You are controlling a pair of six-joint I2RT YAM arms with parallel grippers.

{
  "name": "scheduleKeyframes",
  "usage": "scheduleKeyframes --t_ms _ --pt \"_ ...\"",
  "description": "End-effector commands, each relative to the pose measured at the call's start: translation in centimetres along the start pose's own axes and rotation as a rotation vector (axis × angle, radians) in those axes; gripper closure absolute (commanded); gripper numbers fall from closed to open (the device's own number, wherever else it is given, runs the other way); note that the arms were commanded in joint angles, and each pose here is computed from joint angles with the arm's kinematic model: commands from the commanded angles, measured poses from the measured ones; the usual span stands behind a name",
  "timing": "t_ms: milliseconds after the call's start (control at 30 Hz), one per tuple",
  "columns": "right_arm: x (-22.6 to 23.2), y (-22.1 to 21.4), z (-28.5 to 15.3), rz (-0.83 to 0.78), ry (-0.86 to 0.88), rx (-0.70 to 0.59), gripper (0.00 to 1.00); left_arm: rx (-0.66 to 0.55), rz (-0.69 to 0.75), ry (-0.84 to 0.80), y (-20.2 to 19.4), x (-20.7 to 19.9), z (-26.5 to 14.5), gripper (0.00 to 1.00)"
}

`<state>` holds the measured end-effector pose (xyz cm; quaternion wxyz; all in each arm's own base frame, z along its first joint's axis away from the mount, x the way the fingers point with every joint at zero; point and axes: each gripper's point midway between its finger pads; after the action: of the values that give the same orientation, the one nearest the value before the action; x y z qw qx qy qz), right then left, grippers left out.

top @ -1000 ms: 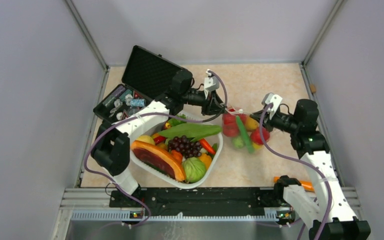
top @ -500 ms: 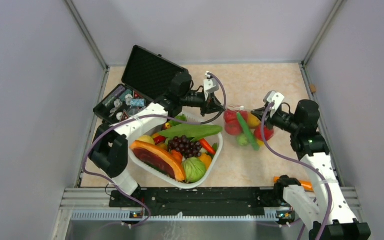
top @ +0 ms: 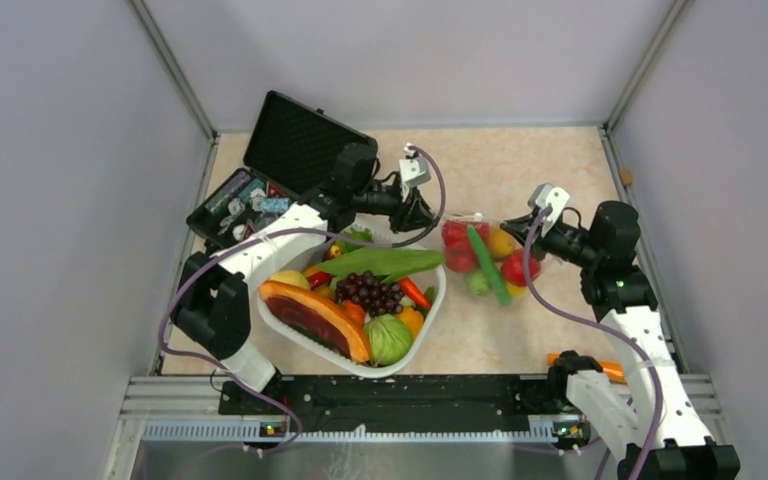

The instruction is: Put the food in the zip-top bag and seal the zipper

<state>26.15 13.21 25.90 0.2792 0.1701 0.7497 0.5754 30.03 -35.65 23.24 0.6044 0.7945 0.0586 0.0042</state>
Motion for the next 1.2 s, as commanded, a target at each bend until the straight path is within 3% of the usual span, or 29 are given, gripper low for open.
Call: scheduleKeyframes --t_ms 0,33,100,267,367,467,633,767,1033,1167 --pt "-0.2 2.2 -0.1 -0.076 0.009 -0.076 1.0 -0.033 0.022 0.033 2.5 1.2 -1.7 0.69" --pt "-0.1 2.1 -0.1 -0.074 0.013 -0.072 1.0 -0.048 0.03 0.026 3.2 1.1 -1.8 0.6" --pt "-0.1 1.9 -0.1 -0.072 0.017 -0.063 1.0 -0.069 0.039 0.017 4.4 0.9 -1.9 0.32" --pt "-0.1 1.7 -0.1 -0.07 0.019 -0.051 1.0 -0.155 0.096 -0.006 8.4 0.1 -2.6 0.09" --pt "0.0 1.7 -0.1 -0.069 0.021 -0.054 1.0 -0.216 0.158 -0.081 10.8 -1.5 -2.8 0.05" --pt "0.0 1.8 -0.1 -0.07 0.023 -0.057 1.0 -0.191 0.194 -0.133 10.9 -2.8 -1.8 0.01" --pt "0.2 2.0 -0.1 -0.07 0.031 -0.062 1.0 -0.076 0.218 -0.163 9.3 -3.4 1.4 0.08" --pt "0.3 2.0 -0.3 -0.074 0.03 -0.061 1.0 -0.063 0.212 -0.198 9.2 -3.9 3.1 0.17" --pt "0.3 2.0 -0.3 -0.078 0.027 -0.061 1.0 0.003 0.187 -0.188 7.8 -3.4 5.1 0.47" --pt "0.3 2.0 -0.3 -0.081 0.026 -0.063 1.0 0.026 0.182 -0.181 7.3 -3.3 5.3 0.55"
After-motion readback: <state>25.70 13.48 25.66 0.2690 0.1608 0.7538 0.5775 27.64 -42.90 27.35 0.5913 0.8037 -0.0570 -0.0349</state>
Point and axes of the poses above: each gripper's point midway between its finger pads, its own z axis out along the fingers, its own x axis along the line the jaws close on, y = z × x, and after that the axes turned 1 degree about z, right-handed
